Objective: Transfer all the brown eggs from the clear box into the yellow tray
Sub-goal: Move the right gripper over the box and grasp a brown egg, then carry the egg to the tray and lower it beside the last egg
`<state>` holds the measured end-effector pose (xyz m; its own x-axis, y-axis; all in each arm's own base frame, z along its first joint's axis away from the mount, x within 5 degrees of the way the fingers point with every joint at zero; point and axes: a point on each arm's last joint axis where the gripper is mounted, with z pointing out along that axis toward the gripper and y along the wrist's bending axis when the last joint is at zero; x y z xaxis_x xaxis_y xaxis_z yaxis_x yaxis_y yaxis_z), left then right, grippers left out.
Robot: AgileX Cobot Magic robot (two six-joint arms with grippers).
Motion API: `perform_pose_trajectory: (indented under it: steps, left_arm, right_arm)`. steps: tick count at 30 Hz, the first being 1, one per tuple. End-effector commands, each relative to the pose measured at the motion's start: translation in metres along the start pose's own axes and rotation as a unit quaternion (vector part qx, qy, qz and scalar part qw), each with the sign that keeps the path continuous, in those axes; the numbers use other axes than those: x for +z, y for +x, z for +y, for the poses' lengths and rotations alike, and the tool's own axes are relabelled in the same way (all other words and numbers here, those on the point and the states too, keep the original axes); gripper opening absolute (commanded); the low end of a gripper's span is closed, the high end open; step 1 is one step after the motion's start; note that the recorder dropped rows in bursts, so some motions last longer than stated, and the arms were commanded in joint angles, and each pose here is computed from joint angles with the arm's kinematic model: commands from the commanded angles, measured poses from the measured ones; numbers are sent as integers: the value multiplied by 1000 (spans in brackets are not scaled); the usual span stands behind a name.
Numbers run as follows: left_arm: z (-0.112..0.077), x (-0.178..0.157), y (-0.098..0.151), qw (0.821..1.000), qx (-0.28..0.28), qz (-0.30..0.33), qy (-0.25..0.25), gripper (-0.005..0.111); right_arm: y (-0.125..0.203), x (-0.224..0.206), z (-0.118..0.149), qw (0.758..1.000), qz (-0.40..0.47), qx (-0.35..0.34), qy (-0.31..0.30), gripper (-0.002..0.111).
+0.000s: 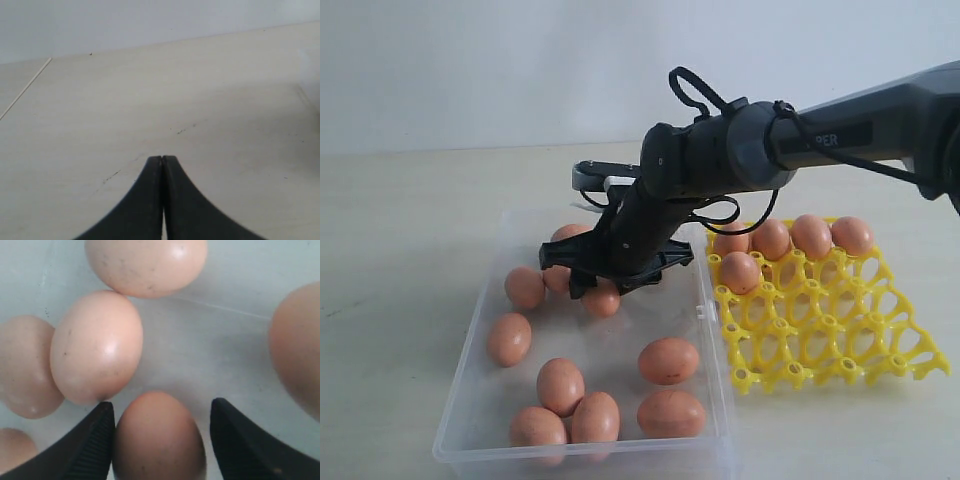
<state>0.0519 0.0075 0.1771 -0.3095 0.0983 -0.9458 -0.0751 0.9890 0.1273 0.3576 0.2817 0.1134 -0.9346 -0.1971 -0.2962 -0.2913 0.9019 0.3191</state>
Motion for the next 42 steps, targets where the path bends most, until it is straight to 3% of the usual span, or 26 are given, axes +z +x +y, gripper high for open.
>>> perform_pose_trajectory:
  steps: [1,9,16,22,27,33,42]
  left_arm:
    - [0,0,-2,1000,-2,-6,2,0]
    - [0,0,-2,1000,-2,-6,2,0]
    - [0,0,-2,1000,-2,-6,2,0]
    - [0,0,-2,1000,-2,-6,2,0]
    - [0,0,-2,1000,-2,-6,2,0]
    - [0,0,-2,1000,-2,-6,2,0]
    - [0,0,-2,1000,-2,-6,2,0]
  right_arm:
    - [4,2,-3,999,21,-25,10,51]
    - [3,2,-3,998,17,-62,10,0]
    - [-5,-16,2,997,-14,-79,11,0]
    - [-16,-76,13,984,-139,-109,5,0]
    - [2,-118,7,963,-241,-120,2,0]
    - [35,-150,-26,936,-331,-117,23,0]
    - [83,-157,-100,935,-333,-64,99,0]
